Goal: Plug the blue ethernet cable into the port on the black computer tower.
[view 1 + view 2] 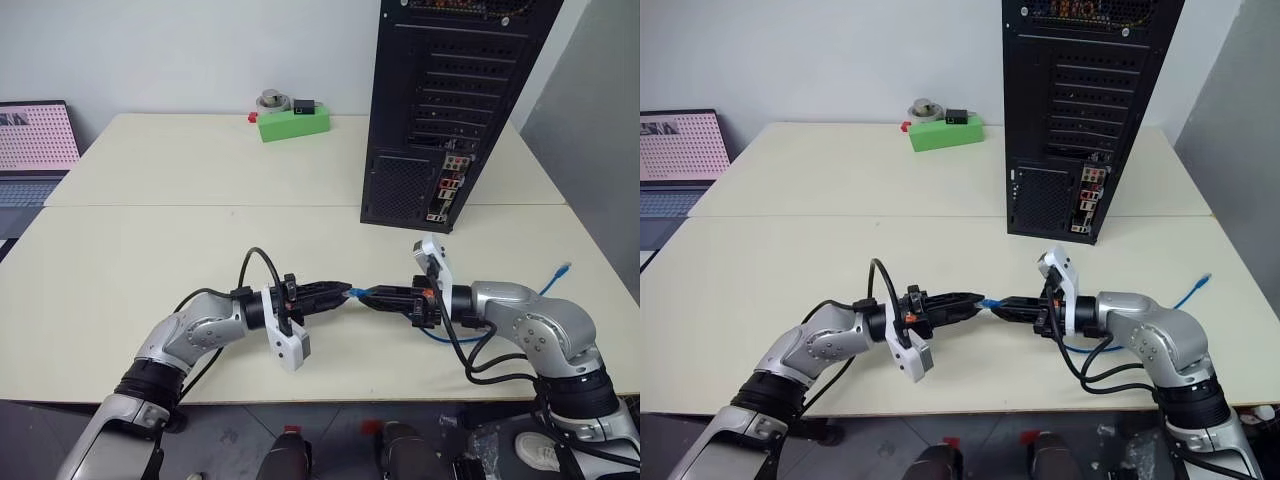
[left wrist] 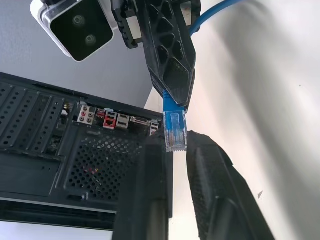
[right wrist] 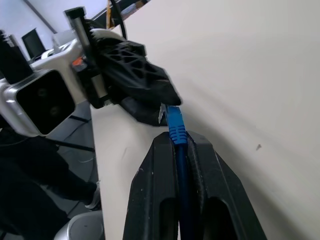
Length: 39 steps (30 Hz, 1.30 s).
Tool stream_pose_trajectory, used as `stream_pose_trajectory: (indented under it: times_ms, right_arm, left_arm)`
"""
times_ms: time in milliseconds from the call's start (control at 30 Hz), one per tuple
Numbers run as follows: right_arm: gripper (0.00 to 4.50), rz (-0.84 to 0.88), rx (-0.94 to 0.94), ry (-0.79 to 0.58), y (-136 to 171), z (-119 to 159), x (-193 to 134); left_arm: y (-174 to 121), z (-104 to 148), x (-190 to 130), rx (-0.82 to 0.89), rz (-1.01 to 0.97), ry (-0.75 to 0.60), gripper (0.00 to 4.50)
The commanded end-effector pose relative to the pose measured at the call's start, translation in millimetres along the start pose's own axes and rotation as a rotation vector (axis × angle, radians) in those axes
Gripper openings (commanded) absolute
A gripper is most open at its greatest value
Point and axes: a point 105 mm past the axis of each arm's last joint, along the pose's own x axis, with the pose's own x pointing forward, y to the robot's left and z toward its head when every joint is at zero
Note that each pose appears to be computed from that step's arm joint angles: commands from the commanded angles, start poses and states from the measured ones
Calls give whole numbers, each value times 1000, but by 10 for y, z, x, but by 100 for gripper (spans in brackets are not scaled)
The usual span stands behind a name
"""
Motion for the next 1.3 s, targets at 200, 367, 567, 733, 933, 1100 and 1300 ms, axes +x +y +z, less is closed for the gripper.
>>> stream_pose_trajectory:
  times_ms: [200,367,567,733,933,1100,1300]
  right_arm:
    - [0,-38,-68,-51,-14,194,-118]
    - [0,-323,-193,-188,-239,415,-312]
    - [0,-713,-231,-385,-427,605,-530]
    - [0,-1094,-222,-487,-594,676,-692]
    - [0,-1186,-197,-506,-678,739,-618]
    - [0,-1222,-182,-516,-794,822,-640]
    - [0,-1245,-167,-524,-905,874,-645]
  left_arm:
    - [74,-159,-85,-231,48,91,265]
    - [50,-259,-94,-595,94,176,325]
    - [292,-313,84,-870,226,222,325]
    - [567,-447,274,-969,327,295,325]
    - [751,-489,419,-1029,380,323,325]
    - [820,-448,508,-1031,362,315,325]
    - [887,-363,567,-1054,344,275,325]
